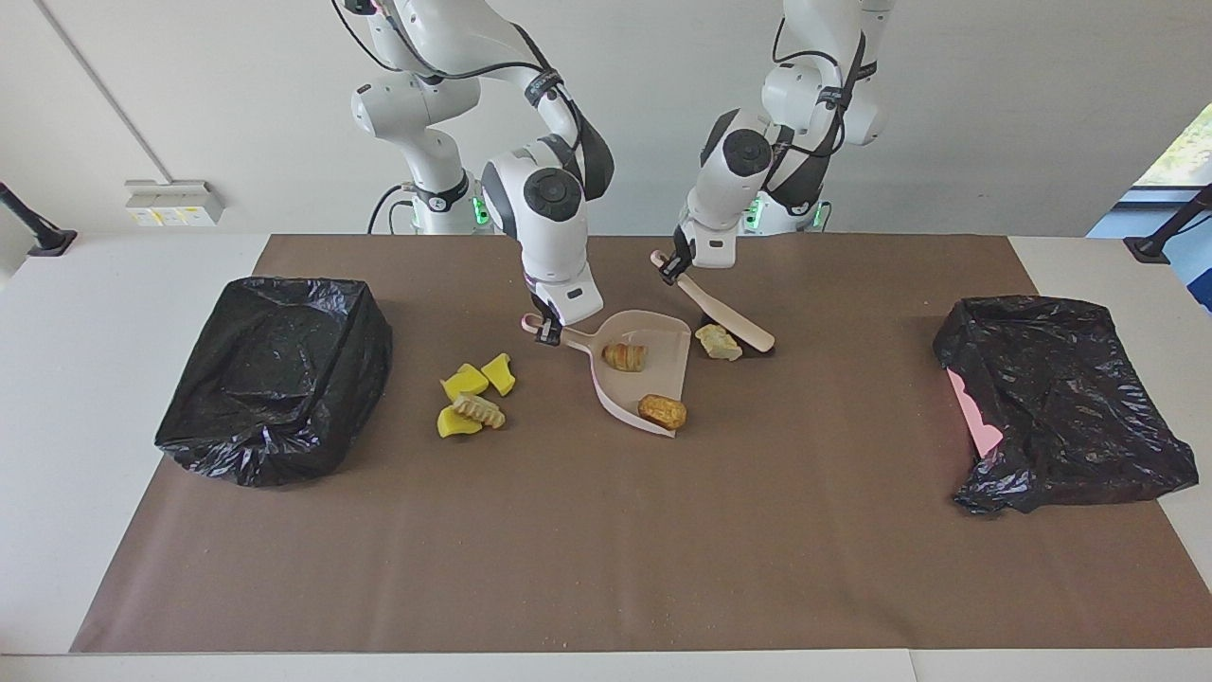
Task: Sweep and dump trash in bin
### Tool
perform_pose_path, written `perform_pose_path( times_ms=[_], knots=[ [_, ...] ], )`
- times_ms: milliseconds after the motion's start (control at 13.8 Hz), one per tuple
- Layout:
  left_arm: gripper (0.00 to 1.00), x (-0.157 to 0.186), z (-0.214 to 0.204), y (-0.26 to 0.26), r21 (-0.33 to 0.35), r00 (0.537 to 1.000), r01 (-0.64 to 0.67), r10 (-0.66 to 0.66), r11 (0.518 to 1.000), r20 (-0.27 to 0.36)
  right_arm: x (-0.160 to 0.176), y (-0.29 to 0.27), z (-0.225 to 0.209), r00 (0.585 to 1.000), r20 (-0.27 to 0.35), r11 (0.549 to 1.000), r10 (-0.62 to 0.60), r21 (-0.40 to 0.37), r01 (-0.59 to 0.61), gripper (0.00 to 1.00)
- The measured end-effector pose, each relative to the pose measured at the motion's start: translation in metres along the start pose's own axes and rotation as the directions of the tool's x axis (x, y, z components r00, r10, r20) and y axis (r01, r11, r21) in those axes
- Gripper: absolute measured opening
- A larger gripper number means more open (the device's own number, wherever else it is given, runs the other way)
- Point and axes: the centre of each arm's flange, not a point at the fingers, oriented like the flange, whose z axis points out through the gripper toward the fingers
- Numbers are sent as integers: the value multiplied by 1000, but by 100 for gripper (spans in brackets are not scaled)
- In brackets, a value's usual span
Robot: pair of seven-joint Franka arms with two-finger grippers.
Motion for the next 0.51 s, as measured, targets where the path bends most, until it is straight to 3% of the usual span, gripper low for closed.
perform_pose_path(
  times_ms=[289, 506],
  knots=[
    [26, -18, -2, 11, -19, 955, -297, 297, 955, -18, 0, 0, 0, 1000, 0, 1000, 0, 0, 0, 33],
    [26, -47, 3, 16, -9, 835, -550, 550, 835, -21, 0, 0, 0, 1000, 0, 1000, 0, -1, 0, 33]
  ],
)
